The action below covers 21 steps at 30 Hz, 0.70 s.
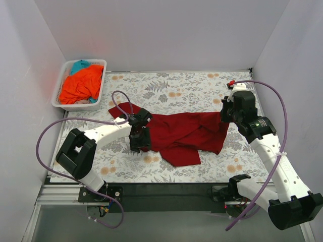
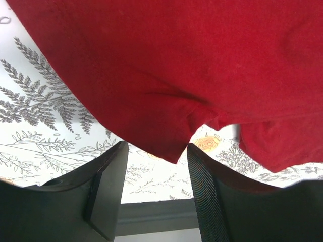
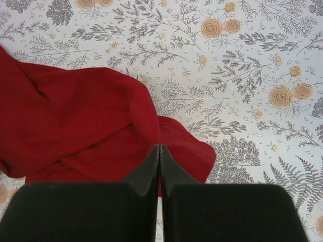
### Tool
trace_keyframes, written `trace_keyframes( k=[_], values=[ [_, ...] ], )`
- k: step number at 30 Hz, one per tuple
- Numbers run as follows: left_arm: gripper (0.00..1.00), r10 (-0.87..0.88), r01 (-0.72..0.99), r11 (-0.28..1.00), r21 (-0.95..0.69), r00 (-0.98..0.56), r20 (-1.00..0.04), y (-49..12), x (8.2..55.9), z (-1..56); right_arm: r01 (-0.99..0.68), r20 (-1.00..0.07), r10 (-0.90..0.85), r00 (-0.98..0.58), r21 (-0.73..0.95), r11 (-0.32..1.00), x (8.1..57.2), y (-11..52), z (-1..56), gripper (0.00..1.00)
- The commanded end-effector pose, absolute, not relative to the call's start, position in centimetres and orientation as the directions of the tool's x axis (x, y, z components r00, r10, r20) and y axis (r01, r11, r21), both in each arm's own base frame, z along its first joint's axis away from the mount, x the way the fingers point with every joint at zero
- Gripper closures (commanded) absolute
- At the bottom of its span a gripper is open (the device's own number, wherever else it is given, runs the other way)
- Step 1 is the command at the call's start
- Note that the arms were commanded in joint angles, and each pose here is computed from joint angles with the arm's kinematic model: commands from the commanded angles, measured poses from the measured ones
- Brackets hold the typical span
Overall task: Fold and stack the t-shirts
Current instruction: Flatten the tshirt out
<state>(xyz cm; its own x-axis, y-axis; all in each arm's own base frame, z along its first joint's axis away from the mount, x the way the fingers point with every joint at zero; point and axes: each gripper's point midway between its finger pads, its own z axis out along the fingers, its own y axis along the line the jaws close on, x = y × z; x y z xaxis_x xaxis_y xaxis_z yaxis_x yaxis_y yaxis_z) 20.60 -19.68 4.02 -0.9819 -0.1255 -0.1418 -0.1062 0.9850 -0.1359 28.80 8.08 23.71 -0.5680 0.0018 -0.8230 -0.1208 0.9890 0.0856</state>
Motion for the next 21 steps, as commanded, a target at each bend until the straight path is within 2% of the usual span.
trace_keyframes(
  k=[1, 9, 14, 21],
  values=[
    [0.51, -0.121, -0.088, 0.976, -0.199, -0.98, -0.158, -20.8, 20.5, 5.9, -0.116, -0.839, 0.014, -0.544, 0.092, 0.989, 28.8, 7.9, 24.4, 0.99],
    [0.51, -0.128, -0.068, 0.957, -0.282, -0.971, -0.2, -21.3, 19.9, 10.6, -0.118, -0.837, 0.015, -0.547, 0.095, 0.989, 28.8, 8.0, 24.3, 0.99],
    [0.5, -0.124, -0.091, 0.977, -0.193, -0.978, -0.168, -19.9, 19.2, 7.0, -0.114, -0.831, 0.015, -0.556, 0.094, 0.989, 28.8, 8.0, 23.8, 0.99],
    [0.5, -0.118, -0.105, 0.991, -0.08, -0.976, -0.181, -18.8, 20.0, 3.4, -0.115, -0.818, 0.01, -0.575, 0.093, 0.989, 28.7, 8.0, 22.5, 0.99]
  ],
)
